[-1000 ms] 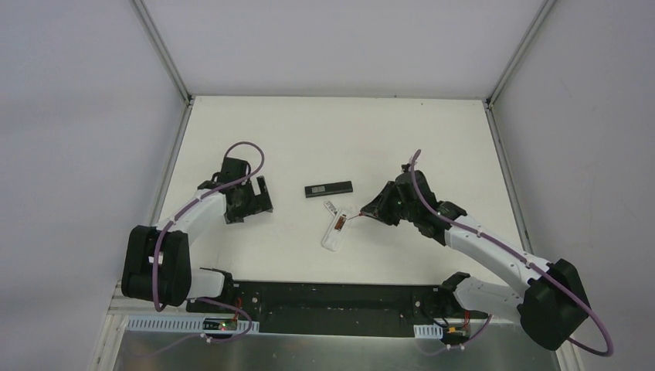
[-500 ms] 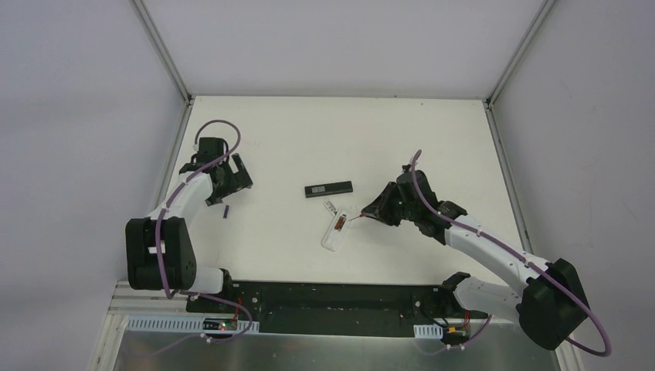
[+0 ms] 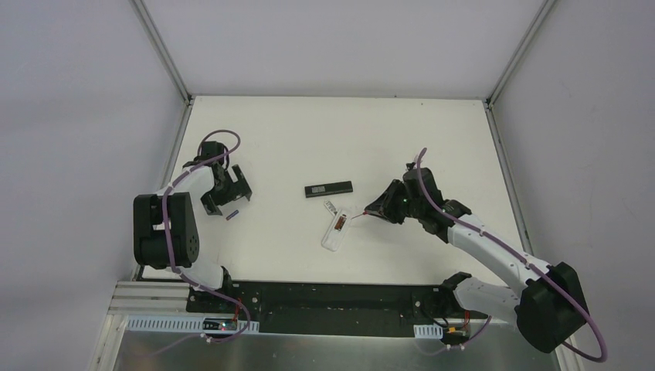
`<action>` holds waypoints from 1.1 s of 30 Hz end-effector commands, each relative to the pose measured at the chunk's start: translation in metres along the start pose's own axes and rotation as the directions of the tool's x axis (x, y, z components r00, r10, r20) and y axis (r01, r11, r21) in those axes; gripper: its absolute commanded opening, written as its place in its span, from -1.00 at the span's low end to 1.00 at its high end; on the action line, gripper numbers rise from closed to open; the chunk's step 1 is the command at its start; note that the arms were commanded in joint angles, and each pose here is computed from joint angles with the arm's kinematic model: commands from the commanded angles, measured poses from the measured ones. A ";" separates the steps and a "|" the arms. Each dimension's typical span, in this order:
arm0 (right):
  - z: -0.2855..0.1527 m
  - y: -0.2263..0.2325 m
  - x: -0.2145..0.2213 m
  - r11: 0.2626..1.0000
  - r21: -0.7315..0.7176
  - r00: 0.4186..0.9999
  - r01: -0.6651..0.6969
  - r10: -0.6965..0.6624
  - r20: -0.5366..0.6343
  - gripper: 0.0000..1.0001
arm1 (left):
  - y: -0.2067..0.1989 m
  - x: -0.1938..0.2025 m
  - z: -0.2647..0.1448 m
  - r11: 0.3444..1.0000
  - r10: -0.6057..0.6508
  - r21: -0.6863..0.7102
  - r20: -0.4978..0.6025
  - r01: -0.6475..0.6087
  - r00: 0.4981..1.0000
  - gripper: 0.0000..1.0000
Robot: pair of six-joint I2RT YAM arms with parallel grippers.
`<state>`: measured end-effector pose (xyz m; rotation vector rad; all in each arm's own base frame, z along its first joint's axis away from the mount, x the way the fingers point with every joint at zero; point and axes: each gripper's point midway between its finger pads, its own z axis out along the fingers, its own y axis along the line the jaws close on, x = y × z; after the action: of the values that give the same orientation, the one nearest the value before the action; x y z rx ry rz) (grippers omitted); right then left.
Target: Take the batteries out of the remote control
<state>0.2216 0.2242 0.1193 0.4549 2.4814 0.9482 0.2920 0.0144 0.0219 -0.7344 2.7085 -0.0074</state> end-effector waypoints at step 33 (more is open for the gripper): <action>-0.005 0.002 0.003 0.999 -0.034 1.000 -0.011 0.010 -0.023 -1.00 | -0.032 0.053 -0.051 0.981 0.061 0.186 -0.052 -0.050 0.997 0.91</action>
<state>0.2169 0.2239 0.1207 0.4510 2.4929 0.9876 0.2404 -0.0238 0.0462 -0.7261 2.7073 -0.1995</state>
